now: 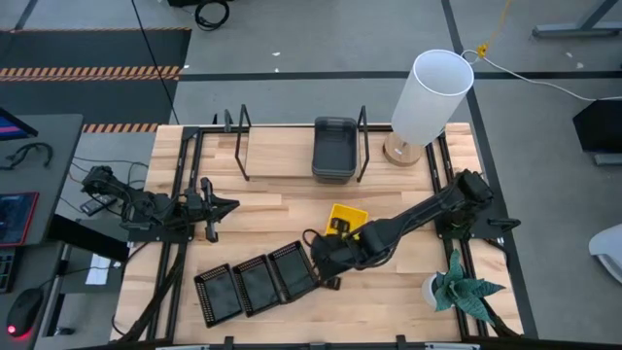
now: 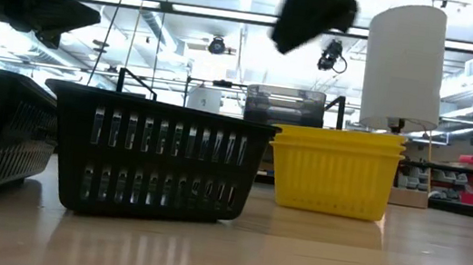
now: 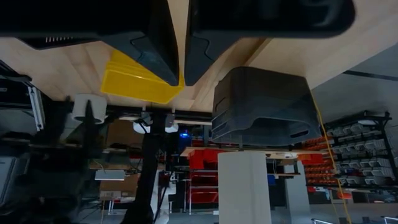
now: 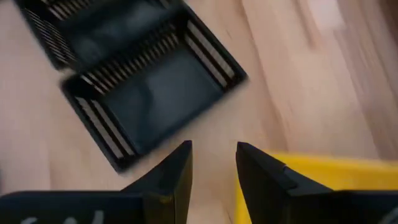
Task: Stack baskets on shelf by color
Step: Stack the middle black basket on the right black basket
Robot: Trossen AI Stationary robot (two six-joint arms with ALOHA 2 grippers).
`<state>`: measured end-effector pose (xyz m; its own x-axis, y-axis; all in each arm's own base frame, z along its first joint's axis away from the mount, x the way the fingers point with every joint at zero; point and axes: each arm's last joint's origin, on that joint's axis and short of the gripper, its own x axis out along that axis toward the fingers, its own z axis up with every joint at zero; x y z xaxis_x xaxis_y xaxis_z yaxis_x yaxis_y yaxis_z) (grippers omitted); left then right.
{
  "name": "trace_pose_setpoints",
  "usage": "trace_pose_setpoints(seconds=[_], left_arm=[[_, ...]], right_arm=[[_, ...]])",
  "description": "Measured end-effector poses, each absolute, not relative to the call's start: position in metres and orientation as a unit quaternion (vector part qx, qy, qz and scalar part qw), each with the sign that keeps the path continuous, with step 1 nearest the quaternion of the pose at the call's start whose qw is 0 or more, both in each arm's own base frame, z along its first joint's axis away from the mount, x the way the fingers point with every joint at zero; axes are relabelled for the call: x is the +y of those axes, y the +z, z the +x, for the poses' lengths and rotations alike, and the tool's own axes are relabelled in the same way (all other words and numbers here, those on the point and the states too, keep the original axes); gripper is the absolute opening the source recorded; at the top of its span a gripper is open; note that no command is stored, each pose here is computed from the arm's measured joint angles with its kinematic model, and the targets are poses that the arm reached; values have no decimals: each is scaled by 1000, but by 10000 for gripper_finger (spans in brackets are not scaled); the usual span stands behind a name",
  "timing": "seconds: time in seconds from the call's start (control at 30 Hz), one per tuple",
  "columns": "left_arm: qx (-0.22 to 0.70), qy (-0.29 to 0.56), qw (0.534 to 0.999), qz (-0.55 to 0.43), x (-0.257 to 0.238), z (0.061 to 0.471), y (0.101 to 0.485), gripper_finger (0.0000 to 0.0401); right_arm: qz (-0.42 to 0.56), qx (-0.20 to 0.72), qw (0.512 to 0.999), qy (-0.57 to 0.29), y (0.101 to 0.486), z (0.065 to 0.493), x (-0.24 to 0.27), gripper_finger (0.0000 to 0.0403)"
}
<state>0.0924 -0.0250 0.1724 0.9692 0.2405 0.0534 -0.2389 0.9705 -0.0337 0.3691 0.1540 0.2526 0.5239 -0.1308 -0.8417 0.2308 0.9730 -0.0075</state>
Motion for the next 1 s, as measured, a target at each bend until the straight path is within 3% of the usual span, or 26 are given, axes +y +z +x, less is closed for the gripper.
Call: trace_pose_setpoints(seconds=[0.3,0.6,1.0], left_arm=[[-24,120,992,-10,-25,93,172,35],[-24,121,992,-11,-25,93,172,32],[-23,121,992,-10,-25,93,172,39]], right_arm=[[29,441,897,-23,224,420,180,130],[-12,420,907,30,226,470,215,130],[-56,354,930,84,189,497,255,131]])
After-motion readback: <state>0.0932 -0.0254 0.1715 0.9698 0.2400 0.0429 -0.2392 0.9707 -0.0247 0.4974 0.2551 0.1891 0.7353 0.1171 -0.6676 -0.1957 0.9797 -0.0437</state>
